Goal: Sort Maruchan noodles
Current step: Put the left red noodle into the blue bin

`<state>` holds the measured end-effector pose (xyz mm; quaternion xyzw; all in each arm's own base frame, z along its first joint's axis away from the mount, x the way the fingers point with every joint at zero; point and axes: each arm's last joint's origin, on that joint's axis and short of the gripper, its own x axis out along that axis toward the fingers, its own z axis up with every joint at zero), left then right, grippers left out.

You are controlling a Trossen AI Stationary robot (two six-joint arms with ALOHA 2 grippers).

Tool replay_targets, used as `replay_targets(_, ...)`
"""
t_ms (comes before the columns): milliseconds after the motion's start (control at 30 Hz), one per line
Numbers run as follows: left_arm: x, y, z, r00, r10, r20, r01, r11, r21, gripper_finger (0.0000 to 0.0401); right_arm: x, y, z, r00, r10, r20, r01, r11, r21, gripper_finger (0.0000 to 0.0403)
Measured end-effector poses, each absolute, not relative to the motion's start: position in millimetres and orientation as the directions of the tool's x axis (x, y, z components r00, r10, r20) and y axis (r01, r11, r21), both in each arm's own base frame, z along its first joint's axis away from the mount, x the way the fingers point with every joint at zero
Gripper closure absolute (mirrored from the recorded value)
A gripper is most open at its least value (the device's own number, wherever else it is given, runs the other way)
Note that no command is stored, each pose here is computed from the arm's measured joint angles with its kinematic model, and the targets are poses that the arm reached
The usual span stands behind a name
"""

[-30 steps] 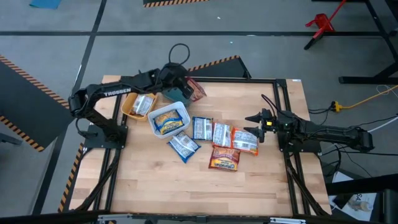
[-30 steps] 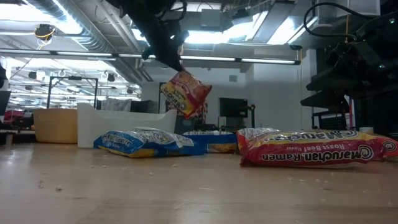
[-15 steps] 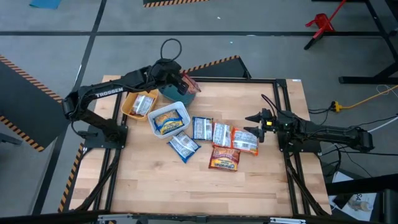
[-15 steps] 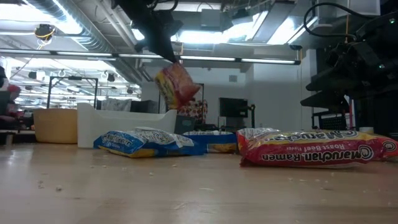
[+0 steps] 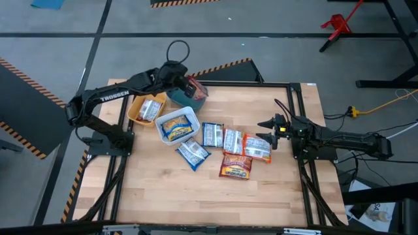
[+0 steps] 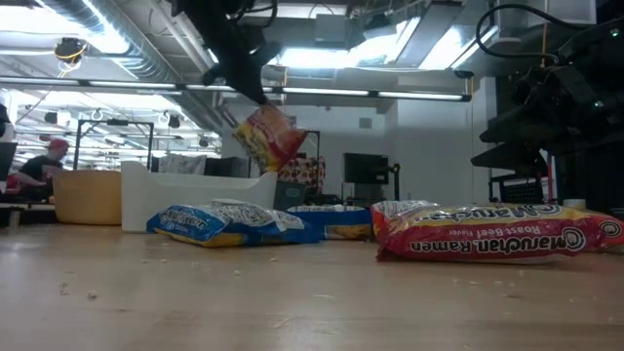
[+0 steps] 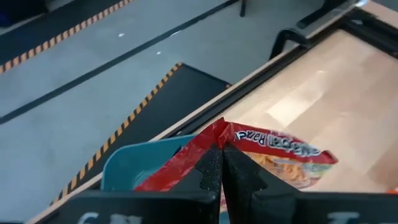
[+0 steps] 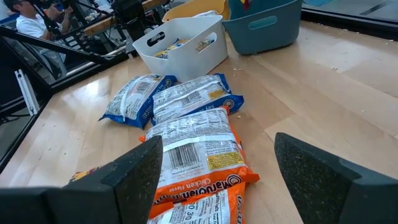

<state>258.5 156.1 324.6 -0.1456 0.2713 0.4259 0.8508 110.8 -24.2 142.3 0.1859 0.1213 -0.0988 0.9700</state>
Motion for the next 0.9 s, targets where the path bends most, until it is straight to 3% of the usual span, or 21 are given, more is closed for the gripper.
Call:
replay_targets(533, 249, 160, 289, 0.422, 0.619, -0.662, -0.853, 0.519, -0.058, 0.0401, 111, -24, 142, 0.951, -0.148, -0.272, 0.238, 0.911, 0.337, 0.0107)
replay_targets(900, 249, 162, 275, 0.458, 0.609, -0.647, -0.856, 0.498, -0.136, 0.0401, 111, -24, 142, 0.951, -0.148, -0.273, 0.238, 0.911, 0.336, 0.0107)
